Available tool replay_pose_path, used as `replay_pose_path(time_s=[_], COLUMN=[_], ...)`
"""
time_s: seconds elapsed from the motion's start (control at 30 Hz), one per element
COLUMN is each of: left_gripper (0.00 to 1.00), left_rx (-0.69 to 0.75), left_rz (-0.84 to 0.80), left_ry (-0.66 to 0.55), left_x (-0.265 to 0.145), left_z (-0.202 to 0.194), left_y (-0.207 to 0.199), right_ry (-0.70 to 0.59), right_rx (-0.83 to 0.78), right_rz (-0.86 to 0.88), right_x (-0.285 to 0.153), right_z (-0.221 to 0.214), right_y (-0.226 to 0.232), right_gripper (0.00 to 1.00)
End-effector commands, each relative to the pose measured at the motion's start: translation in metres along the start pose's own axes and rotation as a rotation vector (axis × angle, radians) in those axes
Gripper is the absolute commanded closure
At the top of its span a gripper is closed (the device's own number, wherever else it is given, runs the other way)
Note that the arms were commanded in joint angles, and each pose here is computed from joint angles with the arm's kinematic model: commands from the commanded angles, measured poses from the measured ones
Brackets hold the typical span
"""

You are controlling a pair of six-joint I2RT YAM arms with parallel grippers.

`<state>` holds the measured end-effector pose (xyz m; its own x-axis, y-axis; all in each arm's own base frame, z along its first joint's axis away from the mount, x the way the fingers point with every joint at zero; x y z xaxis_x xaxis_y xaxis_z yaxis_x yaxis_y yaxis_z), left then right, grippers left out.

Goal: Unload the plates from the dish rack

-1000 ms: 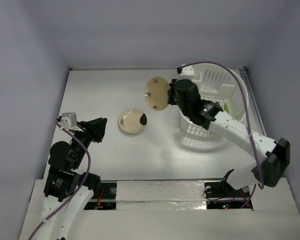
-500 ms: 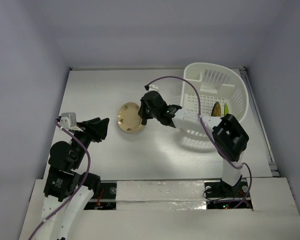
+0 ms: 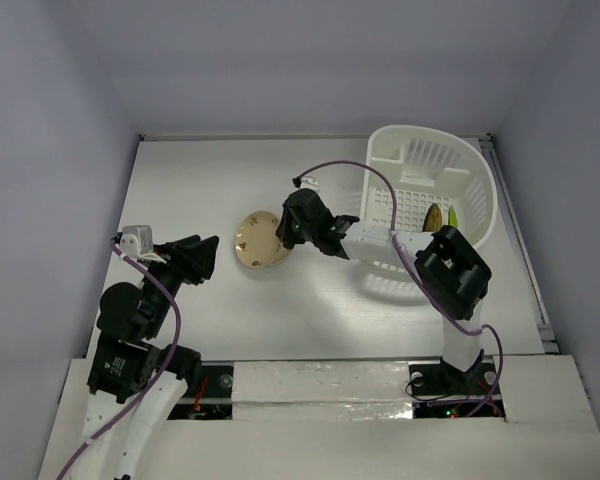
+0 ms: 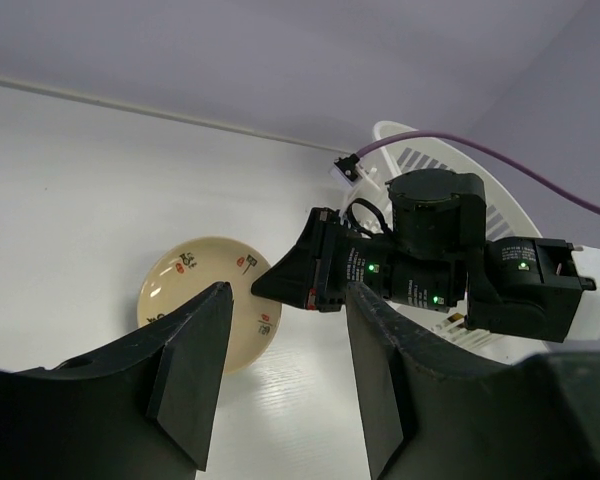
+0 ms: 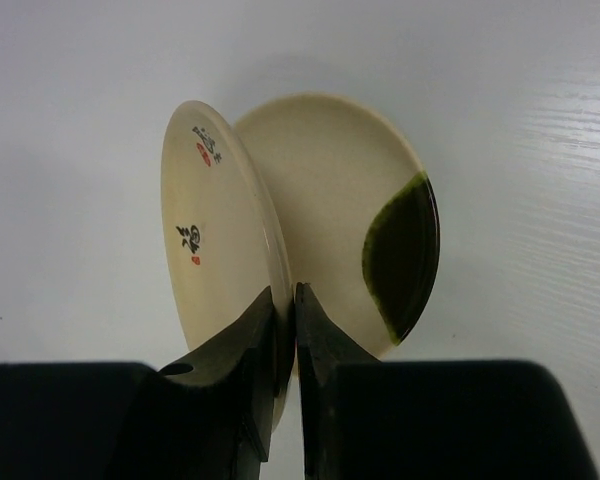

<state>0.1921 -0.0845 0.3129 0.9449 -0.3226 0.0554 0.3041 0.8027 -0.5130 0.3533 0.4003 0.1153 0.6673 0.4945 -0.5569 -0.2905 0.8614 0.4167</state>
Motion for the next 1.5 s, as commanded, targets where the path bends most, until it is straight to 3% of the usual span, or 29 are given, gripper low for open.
replay_pose_path(time_s=[0.0, 0.23, 0.27, 0.37, 0.53, 0.6, 0.77, 0.83, 0.87, 0.9, 0.93, 0.97, 1.17, 1.27, 1.3, 1.4, 1.47], left_gripper=[0.54, 0.54, 0.54, 0.54, 0.54, 0.54, 0.54, 0.53, 0.53, 0.53, 0.53, 0.53, 0.53, 0.53, 0.53, 0.53, 0.52], left_rx=[-0.001, -0.001, -0.001, -0.001, -0.001, 0.0, -0.001, 0.0, 0.002, 0.002, 0.0, 0.002, 0.001, 0.001, 0.001, 0.001, 0.0], left_rz=[-0.011, -0.013, -0.013, -0.013, -0.016, -0.017, -0.017, -0.019, -0.018, -0.019, -0.019, -0.023, -0.038, -0.05, -0.051, -0.061, -0.065], left_ry=[-0.029, -0.029, -0.026, -0.025, -0.025, -0.028, -0.026, -0.027, -0.025, -0.027, -0.027, -0.031, -0.04, -0.044, -0.047, -0.053, -0.058], left_x=[0.001, 0.001, 0.001, 0.002, 0.002, 0.001, 0.001, 0.001, 0.001, 0.001, 0.001, 0.0, -0.002, -0.004, -0.005, -0.008, -0.009], left_z=[0.006, 0.005, 0.005, 0.005, 0.005, 0.005, 0.005, 0.005, 0.005, 0.005, 0.005, 0.006, 0.008, 0.008, 0.009, 0.01, 0.011], left_y=[-0.002, -0.002, -0.003, -0.002, -0.003, -0.003, -0.003, -0.003, -0.003, -0.003, -0.003, -0.004, -0.007, -0.009, -0.009, -0.012, -0.013], right_ry=[-0.067, -0.059, -0.058, -0.081, -0.095, -0.119, -0.201, -0.272, -0.288, -0.349, -0.337, -0.352, -0.349, -0.298, -0.279, -0.184, -0.131], right_rx=[0.036, 0.041, 0.04, 0.039, 0.008, -0.003, -0.073, -0.098, -0.107, -0.098, -0.118, -0.104, -0.074, -0.075, -0.079, -0.093, -0.102], right_rz=[0.027, -0.012, -0.022, -0.05, -0.128, -0.148, -0.251, -0.325, -0.37, -0.433, -0.49, -0.549, -0.797, -0.909, -0.934, -1.009, -1.021], right_x=[0.003, 0.002, 0.002, 0.001, -0.01, -0.021, -0.061, -0.094, -0.105, -0.13, -0.143, -0.156, -0.245, -0.27, -0.273, -0.278, -0.276], right_z=[0.015, 0.011, 0.01, 0.015, 0.019, 0.029, 0.058, 0.081, 0.085, 0.102, 0.101, 0.109, 0.117, 0.116, 0.114, 0.103, 0.097], right_y=[0.01, 0.001, -0.001, -0.005, -0.02, -0.022, -0.039, -0.05, -0.063, -0.075, -0.09, -0.11, -0.199, -0.231, -0.237, -0.259, -0.27], right_gripper=[0.82, 0.77, 0.71, 0.68, 0.53, 0.48, 0.48, 0.56, 0.65, 0.84, 0.95, 1.0, 1.0, 0.91, 0.8, 0.58, 0.56])
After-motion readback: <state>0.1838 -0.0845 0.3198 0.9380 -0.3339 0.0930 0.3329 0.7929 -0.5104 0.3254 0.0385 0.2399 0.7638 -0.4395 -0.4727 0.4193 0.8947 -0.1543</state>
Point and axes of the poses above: each gripper's point midway between its finger pads, its own x axis out along the fingers, its own y axis along the line the jaws close on, z = x × y, the point moved 1 cm from there along -x, back along the fingers, and after that the axes turned 4 degrees about -x, right-handed, at the moved point
